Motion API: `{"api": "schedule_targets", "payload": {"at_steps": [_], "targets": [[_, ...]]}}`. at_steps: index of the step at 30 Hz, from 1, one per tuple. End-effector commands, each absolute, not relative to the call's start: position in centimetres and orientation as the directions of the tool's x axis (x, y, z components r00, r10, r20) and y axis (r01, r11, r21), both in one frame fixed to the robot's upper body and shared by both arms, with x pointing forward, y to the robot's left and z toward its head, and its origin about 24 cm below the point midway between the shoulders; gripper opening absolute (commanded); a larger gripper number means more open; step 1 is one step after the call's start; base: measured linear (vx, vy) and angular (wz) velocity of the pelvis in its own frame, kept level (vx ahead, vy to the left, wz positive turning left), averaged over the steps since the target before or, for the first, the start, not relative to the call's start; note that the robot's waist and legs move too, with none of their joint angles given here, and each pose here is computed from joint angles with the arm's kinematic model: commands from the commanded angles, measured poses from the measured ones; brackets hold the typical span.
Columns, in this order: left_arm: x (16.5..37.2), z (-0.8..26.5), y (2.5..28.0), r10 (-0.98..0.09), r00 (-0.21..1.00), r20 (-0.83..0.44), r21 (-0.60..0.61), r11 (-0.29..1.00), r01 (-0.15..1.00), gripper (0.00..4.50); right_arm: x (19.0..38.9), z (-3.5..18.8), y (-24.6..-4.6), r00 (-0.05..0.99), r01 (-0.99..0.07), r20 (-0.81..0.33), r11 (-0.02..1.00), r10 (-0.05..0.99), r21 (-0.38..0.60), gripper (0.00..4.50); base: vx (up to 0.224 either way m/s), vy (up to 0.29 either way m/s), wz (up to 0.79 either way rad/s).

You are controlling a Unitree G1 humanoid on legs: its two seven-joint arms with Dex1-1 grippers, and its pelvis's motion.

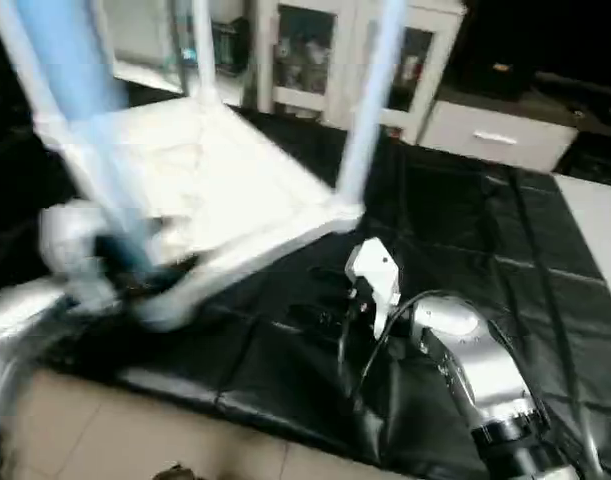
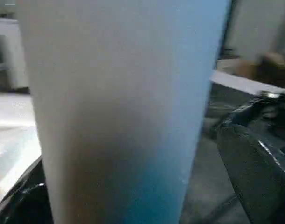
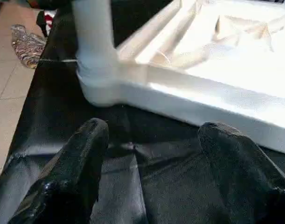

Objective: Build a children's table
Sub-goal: Rotate table base

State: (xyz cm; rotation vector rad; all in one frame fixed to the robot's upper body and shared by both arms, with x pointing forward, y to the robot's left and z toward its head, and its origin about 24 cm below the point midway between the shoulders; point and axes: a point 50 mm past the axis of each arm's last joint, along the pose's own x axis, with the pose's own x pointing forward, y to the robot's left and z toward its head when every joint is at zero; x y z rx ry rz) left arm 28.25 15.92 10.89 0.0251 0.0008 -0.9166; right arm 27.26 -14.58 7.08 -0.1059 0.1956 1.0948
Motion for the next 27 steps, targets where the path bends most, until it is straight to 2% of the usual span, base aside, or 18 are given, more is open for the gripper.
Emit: {"api": "schedule_targets", "payload": {"at_steps": [1, 2, 3, 5, 8, 12, 16, 21, 24, 25, 27], "targets": [[29.2, 10.7, 14.1, -0.82, 0.571, -0.043, 0.064, 0.568, 0.82, 4.42, 27.3, 7.7, -15.0, 0.466, -0.881, -0.205, 0.473, 0.861, -0.02, 3.43, 0.0, 0.0, 0.0], [29.6, 10.7, 13.1, -0.833, 0.552, -0.049, 0.077, 0.548, 0.833, 4.42, 27.2, 7.8, -15.1, 0.467, -0.881, -0.207, 0.473, 0.86, -0.023, 3.43, 0.0, 0.0, 0.0], [29.6, 10.7, 13.1, -0.833, 0.552, -0.049, 0.077, 0.548, 0.833, 4.42, 27.2, 7.8, -15.1, 0.467, -0.881, -0.207, 0.473, 0.86, -0.023, 3.43, 0.0, 0.0, 0.0], [31.5, 10.8, 9.4, -0.837, 0.544, -0.055, 0.119, 0.535, 0.836, 4.42, 27.1, 7.9, -15.2, 0.48, -0.874, -0.213, 0.484, 0.851, -0.039, 3.43, 0.0, 0.0, 0.0], [33.6, 10.9, 5.6, -0.811, 0.583, -0.047, 0.165, 0.569, 0.806, 4.42, 27.2, 7.9, -15.3, 0.519, -0.852, -0.215, 0.519, 0.827, -0.061, 3.43, 0.0, 0.0, 0.0], [34.1, 10.7, 4.2, -0.792, 0.609, -0.047, 0.209, 0.588, 0.781, 4.42, 27.3, 7.9, -15.6, 0.548, -0.834, -0.222, 0.546, 0.807, -0.074, 3.43, 0.0, 0.0, 0.0], [33.7, 10.1, 4.5, -0.796, 0.603, -0.043, 0.208, 0.584, 0.785, 4.42, 27.4, 8.0, -15.5, 0.572, -0.819, -0.215, 0.568, 0.792, -0.084, 3.43, 0.0, 0.0, 0.0], [32.9, 9.1, 6.3, -0.825, 0.562, -0.068, 0.212, 0.538, 0.816, 4.42, 28.1, 8.1, -15.0, 0.627, -0.778, -0.196, 0.62, 0.754, -0.102, 3.43, 0.0, 0.0, 0.0], [32.2, 8.3, 8.6, -0.846, 0.518, -0.126, 0.211, 0.487, 0.847, 4.42, 28.8, 8.3, -14.7, 0.66, -0.751, -0.175, 0.65, 0.731, -0.116, 3.43, 0.0, 0.0, 0.0], [32.0, 8.2, 10.1, -0.847, 0.506, -0.163, 0.222, 0.468, 0.855, 4.42, 29.0, 8.4, -14.6, 0.659, -0.752, -0.167, 0.649, 0.734, -0.112, 3.43, 0.0, 0.0, 0.0], [32.1, 8.2, 10.6, -0.843, 0.508, -0.174, 0.224, 0.469, 0.855, 4.42, 29.0, 8.4, -14.5, 0.657, -0.754, -0.167, 0.648, 0.735, -0.114, 3.43, 0.0, 0.0, 0.0]]}}
